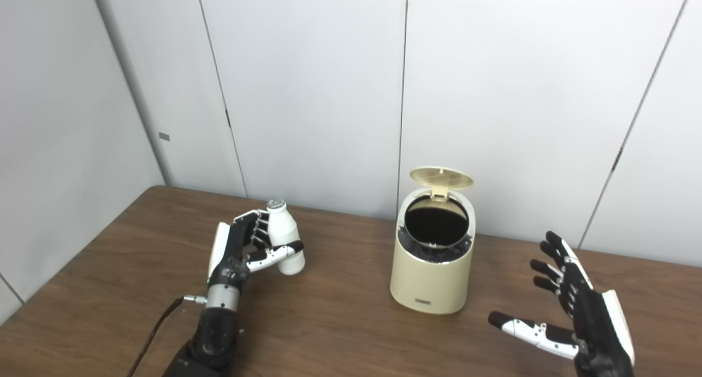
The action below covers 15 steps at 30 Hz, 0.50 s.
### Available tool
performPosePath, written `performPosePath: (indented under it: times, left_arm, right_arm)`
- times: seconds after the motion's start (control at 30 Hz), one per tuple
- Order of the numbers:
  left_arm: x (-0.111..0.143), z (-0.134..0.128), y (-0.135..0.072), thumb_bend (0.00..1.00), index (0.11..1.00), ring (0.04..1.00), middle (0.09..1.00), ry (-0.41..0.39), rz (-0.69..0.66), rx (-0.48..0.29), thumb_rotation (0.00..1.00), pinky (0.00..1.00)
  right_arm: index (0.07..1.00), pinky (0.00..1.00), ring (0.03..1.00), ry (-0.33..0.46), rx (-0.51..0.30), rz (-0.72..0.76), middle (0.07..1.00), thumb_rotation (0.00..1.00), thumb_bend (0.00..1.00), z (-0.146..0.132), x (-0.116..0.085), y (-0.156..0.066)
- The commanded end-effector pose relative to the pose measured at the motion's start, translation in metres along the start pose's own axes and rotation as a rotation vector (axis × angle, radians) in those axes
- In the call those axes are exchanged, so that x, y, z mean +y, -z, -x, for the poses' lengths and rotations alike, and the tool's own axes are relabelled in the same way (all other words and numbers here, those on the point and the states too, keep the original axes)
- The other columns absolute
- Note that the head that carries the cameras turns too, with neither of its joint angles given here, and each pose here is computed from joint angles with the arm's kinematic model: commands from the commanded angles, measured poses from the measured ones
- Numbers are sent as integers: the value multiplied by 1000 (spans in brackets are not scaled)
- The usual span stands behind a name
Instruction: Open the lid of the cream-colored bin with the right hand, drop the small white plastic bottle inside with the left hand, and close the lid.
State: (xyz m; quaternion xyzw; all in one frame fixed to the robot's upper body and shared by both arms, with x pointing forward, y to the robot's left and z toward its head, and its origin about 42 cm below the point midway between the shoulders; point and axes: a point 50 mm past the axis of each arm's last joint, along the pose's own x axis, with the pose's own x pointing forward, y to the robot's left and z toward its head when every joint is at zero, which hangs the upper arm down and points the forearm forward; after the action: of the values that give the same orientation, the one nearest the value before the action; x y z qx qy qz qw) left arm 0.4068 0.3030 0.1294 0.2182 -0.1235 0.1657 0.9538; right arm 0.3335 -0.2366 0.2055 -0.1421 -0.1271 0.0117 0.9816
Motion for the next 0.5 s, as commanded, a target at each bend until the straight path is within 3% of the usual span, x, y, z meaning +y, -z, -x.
performPosePath:
  times: [0.0, 0.2, 0.47]
  left_arm:
    - [0, 4, 7, 499, 532, 393, 458, 0, -12, 9, 0, 288]
    - [4, 4, 3, 501, 529, 402, 462, 8, -27, -43, 0, 316]
    - [5, 2, -32, 503, 513, 425, 485, 80, 19, -280, 0, 358]
  right_arm:
    - [926, 788, 835, 6, -70, 4, 919, 42, 698, -6, -2, -14]
    - [929, 794, 840, 5, -70, 8, 923, 32, 702, -7, 0, -12]
    - [930, 785, 831, -1, -68, 23, 918, 86, 729, -11, 5, 6]
